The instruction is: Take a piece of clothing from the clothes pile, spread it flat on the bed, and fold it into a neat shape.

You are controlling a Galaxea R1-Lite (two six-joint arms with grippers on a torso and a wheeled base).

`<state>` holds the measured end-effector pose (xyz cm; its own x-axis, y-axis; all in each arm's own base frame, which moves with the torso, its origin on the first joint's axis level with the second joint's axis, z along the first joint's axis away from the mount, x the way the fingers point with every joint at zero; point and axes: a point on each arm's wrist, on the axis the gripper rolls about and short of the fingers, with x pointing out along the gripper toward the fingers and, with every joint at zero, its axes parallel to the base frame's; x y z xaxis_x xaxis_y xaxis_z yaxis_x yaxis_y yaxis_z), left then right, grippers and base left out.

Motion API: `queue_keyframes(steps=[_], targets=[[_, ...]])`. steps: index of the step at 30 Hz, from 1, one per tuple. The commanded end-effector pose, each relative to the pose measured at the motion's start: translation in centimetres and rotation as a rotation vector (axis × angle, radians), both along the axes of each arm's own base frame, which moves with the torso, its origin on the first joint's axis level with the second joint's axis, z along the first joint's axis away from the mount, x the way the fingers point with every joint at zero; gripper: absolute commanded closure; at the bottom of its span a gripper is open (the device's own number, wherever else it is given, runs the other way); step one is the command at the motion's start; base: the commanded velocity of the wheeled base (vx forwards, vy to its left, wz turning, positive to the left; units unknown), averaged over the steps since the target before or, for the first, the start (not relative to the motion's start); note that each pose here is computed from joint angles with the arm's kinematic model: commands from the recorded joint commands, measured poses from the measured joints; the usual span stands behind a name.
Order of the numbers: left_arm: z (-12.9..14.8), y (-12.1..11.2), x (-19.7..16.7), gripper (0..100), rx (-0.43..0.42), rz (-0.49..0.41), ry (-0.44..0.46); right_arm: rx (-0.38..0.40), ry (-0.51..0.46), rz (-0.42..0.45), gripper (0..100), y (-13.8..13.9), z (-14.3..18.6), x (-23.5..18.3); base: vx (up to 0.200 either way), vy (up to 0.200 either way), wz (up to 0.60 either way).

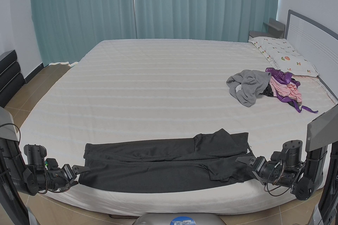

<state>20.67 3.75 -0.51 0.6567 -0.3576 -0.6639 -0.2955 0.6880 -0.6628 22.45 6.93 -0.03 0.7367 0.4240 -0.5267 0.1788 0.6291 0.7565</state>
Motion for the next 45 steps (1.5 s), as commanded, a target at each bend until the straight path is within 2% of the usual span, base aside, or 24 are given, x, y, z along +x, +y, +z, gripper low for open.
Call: queue_keyframes(steps=[1,14,15,31,38,45], targets=[[0.0,0.0,0.0,0,-0.001,0.001,0.002,-0.009,0.004,-0.007,0,-0.2,-1.0,0.9,0.0,0.0,0.0],[0.0,0.0,0.0,0,-0.001,0.0,0.003,-0.026,0.008,0.005,0,-0.1,-2.2,2.0,0.0,0.0,0.0],[0.0,0.0,0.0,0,-0.001,0.0,0.003,-0.026,0.008,0.005,100,-0.1,-2.3,2.0,0.0,0.0,0.0],[0.0,0.0,0.0,0,0.0,0.0,0.001,-0.027,0.021,-0.011,100,-0.4,-2.3,1.7,0.0,0.0,0.0],[0.0,0.0,0.0,0,0.0,0.0,0.001,-0.018,-0.024,-0.03,100,-0.9,-0.9,1.6,0.0,0.0,0.0],[0.0,0.0,0.0,0,0.0,0.0,0.001,-0.03,-0.024,-0.051,100,-1.7,-0.6,1.3,0.0,0.0,0.0]])
